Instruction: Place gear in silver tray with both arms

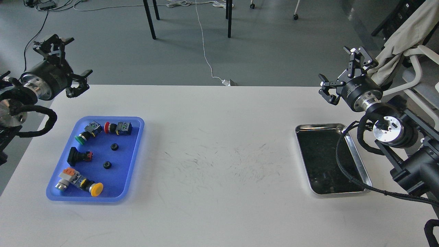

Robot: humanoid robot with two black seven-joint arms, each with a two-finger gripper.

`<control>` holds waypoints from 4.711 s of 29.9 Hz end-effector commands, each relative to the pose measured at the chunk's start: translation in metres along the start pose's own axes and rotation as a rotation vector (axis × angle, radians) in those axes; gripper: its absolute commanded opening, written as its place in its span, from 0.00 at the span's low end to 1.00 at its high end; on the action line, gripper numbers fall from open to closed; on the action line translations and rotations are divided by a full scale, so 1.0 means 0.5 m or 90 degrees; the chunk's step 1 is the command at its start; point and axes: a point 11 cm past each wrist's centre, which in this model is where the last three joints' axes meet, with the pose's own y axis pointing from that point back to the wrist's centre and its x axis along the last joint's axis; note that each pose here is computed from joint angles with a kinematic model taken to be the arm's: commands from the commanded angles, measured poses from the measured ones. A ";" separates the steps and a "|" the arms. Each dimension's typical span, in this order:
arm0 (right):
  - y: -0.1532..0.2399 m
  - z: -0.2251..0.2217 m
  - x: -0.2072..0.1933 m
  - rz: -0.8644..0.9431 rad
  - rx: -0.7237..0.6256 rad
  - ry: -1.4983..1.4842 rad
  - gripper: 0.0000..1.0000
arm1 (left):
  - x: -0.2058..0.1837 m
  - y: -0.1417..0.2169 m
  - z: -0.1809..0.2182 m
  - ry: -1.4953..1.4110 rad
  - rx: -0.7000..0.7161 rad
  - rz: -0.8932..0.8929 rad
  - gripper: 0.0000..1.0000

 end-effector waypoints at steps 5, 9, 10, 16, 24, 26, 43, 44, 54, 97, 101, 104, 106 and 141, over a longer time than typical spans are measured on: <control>0.000 -0.001 0.002 0.003 0.000 0.000 0.99 | -0.004 0.001 0.008 -0.015 -0.022 -0.008 0.99; 0.001 -0.005 0.006 0.008 0.000 -0.004 0.99 | -0.004 0.000 0.010 -0.010 -0.024 -0.009 0.99; 0.000 -0.006 0.005 0.008 0.000 -0.006 0.99 | -0.004 0.000 0.010 -0.009 -0.025 -0.010 0.99; -0.001 -0.014 0.012 0.017 0.007 -0.028 0.99 | -0.018 0.003 0.017 -0.001 -0.023 -0.055 0.99; -0.003 -0.020 0.015 0.026 0.012 -0.033 0.99 | -0.030 -0.003 0.001 0.050 0.020 -0.066 0.99; -0.003 -0.028 0.018 0.029 0.019 -0.038 0.99 | -0.030 -0.005 -0.002 0.071 0.015 -0.063 0.99; -0.006 -0.028 0.031 0.045 0.027 -0.061 0.99 | -0.030 -0.020 -0.007 0.131 -0.017 -0.036 0.99; -0.008 -0.029 0.030 0.046 0.029 -0.062 0.99 | -0.029 -0.019 -0.009 0.130 -0.016 -0.037 0.99; -0.019 -0.053 0.023 0.044 0.045 -0.060 0.99 | -0.027 -0.017 -0.006 0.124 -0.015 -0.036 0.99; -0.016 -0.036 0.022 0.041 0.035 -0.053 0.99 | -0.023 -0.014 -0.004 0.114 -0.011 -0.033 0.99; -0.016 -0.036 0.023 0.042 0.035 -0.050 0.99 | -0.026 -0.014 -0.009 0.108 -0.006 -0.036 0.99; -0.016 -0.036 0.023 0.042 0.035 -0.050 0.99 | -0.020 -0.011 -0.007 0.102 -0.003 -0.032 0.99; -0.016 -0.035 0.023 0.042 0.034 -0.050 0.99 | -0.019 -0.009 -0.010 0.093 0.005 -0.032 0.99; -0.009 -0.020 0.030 0.044 0.019 -0.034 0.99 | 0.012 0.174 0.120 -0.340 0.096 -0.139 0.98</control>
